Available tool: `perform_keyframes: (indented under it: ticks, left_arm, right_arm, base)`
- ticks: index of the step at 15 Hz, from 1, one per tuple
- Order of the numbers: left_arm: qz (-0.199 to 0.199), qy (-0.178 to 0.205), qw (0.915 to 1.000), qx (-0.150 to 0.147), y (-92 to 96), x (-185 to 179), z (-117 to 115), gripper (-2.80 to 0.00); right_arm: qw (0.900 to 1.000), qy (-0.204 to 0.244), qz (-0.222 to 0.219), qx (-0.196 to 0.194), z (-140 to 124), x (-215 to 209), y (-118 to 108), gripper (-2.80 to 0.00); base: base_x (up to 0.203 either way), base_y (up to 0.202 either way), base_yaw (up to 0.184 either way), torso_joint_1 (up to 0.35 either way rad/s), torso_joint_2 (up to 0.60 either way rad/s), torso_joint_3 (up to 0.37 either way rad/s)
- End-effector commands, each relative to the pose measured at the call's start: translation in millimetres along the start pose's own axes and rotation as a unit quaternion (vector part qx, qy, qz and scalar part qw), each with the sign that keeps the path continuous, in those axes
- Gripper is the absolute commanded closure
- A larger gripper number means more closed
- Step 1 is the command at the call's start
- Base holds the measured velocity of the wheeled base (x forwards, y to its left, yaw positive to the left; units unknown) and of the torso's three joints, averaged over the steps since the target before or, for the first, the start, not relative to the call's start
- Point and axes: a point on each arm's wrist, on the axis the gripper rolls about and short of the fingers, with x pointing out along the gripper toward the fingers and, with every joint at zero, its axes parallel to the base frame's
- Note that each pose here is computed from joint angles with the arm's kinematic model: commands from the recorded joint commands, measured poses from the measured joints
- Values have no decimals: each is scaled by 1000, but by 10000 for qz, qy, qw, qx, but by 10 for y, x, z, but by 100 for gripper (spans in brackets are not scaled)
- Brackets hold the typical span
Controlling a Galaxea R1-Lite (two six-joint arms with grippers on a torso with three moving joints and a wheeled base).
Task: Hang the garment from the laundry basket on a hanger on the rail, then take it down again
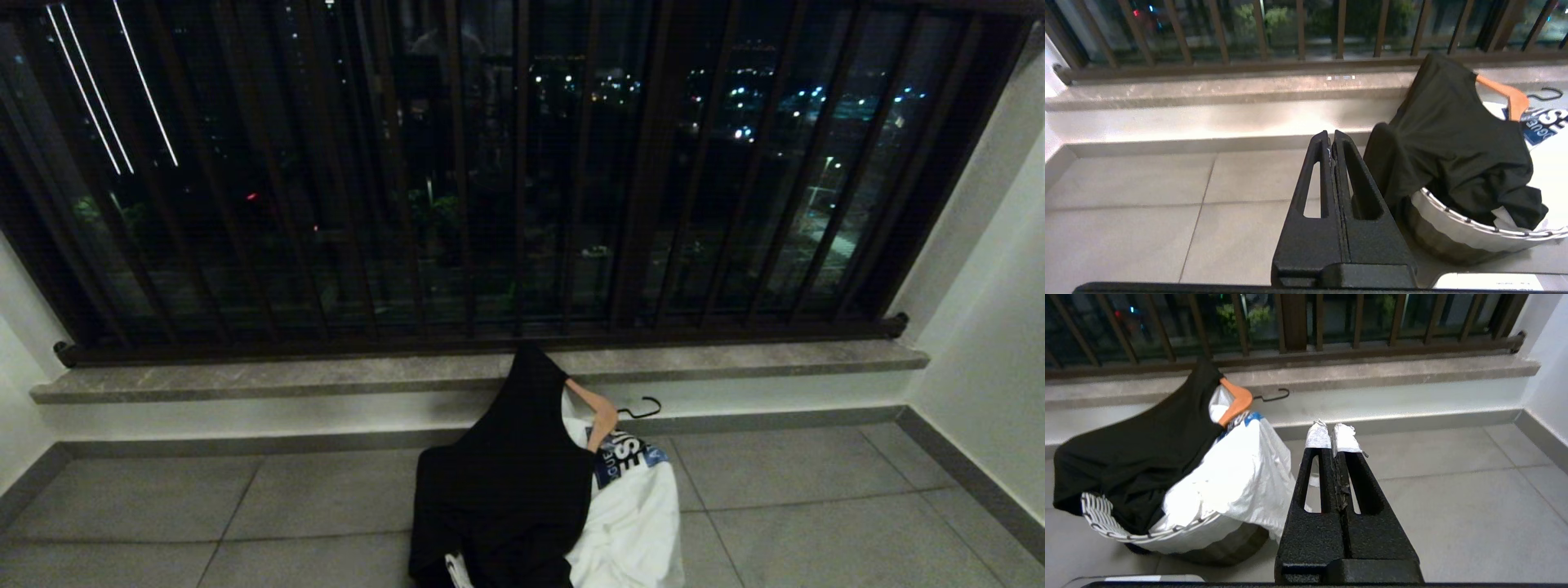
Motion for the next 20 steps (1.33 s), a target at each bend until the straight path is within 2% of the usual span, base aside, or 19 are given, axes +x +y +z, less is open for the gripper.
perform_keyframes:
  ticks: [1,20]
  left_arm:
    - [1,5,10000,-3,0,1,-4,0]
    - [1,5,10000,5,0,1,-4,0]
  right_arm:
    - [10000,5,-1,2,1,1,0,0]
    - [10000,5,-1,2,1,1,0,0]
  base:
    - [0,0,0,-2,6,-197]
    - [0,0,0,3,3,-195]
